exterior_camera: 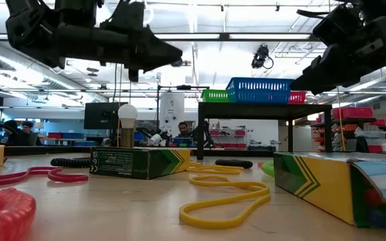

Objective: Pick & Place Office Desk Supplies
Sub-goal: Put the yellow rubber band into the green bin

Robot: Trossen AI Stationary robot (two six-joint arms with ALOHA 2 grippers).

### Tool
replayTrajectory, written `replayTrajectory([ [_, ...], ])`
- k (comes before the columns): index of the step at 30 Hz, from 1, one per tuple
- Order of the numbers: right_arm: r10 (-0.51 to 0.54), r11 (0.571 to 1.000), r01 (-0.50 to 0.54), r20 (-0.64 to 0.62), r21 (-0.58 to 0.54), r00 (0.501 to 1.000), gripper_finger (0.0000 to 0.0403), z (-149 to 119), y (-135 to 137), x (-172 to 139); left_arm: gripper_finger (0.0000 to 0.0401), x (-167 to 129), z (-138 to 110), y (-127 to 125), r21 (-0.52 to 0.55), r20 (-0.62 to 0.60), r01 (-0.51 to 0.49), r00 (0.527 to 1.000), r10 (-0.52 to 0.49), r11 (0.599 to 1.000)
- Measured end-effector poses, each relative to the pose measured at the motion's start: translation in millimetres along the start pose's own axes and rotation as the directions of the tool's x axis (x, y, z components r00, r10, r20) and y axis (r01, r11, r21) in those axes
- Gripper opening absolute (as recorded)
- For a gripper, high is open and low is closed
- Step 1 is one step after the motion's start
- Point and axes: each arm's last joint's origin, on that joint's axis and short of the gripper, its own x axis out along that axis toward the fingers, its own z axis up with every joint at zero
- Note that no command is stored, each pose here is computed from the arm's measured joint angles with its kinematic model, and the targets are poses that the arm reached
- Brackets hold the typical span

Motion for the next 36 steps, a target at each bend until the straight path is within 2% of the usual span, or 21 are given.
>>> replayTrajectory([
  [2,0.0,1.0,0.0,0.0,-0.003,1.0,0.0011,0.0,0.0,0.0,0.0073,3.5,4.4,-0.5,0.0,0.018,-0.012,1.0,0.012,1.0],
  [4,0.0,1.0,0.0,0.0,-0.007,1.0,0.0011,0.0,0.0,0.0,0.0073,11.3,10.5,1.1,-0.099,0.023,-0.021,0.999,0.024,0.995],
  [6,0.002,1.0,-0.002,0.002,-0.006,1.0,0.0011,0.2,0.1,0.0,0.0073,21.0,16.2,2.6,-0.212,0.006,0.0,1.0,0.001,0.977],
  [7,0.004,1.0,-0.004,0.004,-0.006,1.0,0.0011,0.4,0.2,0.0,0.0073,27.1,20.9,2.3,-0.234,0.0,0.021,1.0,-0.022,0.972],
  [9,0.005,1.0,-0.005,0.009,-0.005,1.0,0.0011,0.9,0.2,0.0,0.0073,42.9,30.8,-3.1,-0.224,-0.042,0.066,0.996,-0.077,0.972],
  [12,0.006,1.0,-0.006,0.016,-0.003,1.0,0.0011,1.6,0.3,0.0,0.006,58.5,31.4,-23.0,-0.11,-0.171,0.181,0.965,-0.198,0.977],
  [14,0.006,1.0,-0.006,0.02,-0.003,1.0,0.0011,1.9,0.3,0.0,0.0042,68.6,30.0,-33.6,-0.105,-0.262,0.185,0.943,-0.207,0.977],
  [16,0.006,1.0,-0.006,0.027,-0.001,1.0,0.0011,2.7,0.3,0.0,0.0022,78.7,29.2,-38.5,-0.136,-0.394,0.145,0.9,-0.187,0.98],
  [19,0.006,1.0,-0.006,0.029,-0.001,1.0,0.0011,2.9,0.4,0.0,0.0007,83.7,17.5,-38.2,-0.064,-0.594,0.053,0.8,-0.081,0.997],
  [21,0.006,1.0,-0.006,0.029,-0.001,1.0,0.0011,2.9,0.4,0.0,0.0009,87.2,11.0,-38.3,-0.043,-0.661,0.031,0.748,-0.051,0.999],
  [24,0.006,1.0,-0.006,0.029,-0.001,1.0,0.0011,2.8,0.4,0.0,0.0034,86.7,3.5,-37.8,-0.028,-0.735,0.033,0.676,-0.043,0.999],
  [26,0.006,1.0,-0.006,0.03,-0.001,1.0,0.0011,3.0,0.4,0.0,0.0058,83.4,-9.9,-32.7,0.005,-0.804,0.052,0.595,-0.027,0.999],
  [29,0.006,1.0,-0.006,0.03,0.0,1.0,0.0011,3.0,0.4,0.0,0.0097,81.6,-25.7,-22.9,0.056,-0.866,0.102,0.5,-0.003,0.993],
  [34,0.006,1.0,-0.006,0.029,-0.001,1.0,0.0011,2.9,0.3,0.0,0.0148,82.6,-48.5,-13.6,0.15,-0.912,0.276,0.41,0.025,0.949],
  [36,0.006,1.0,-0.006,0.031,0.0,1.0,0.0011,3.1,0.4,0.0,0.0161,84.5,-51.8,-13.7,0.173,-0.911,0.345,0.411,0.017,0.923],
])
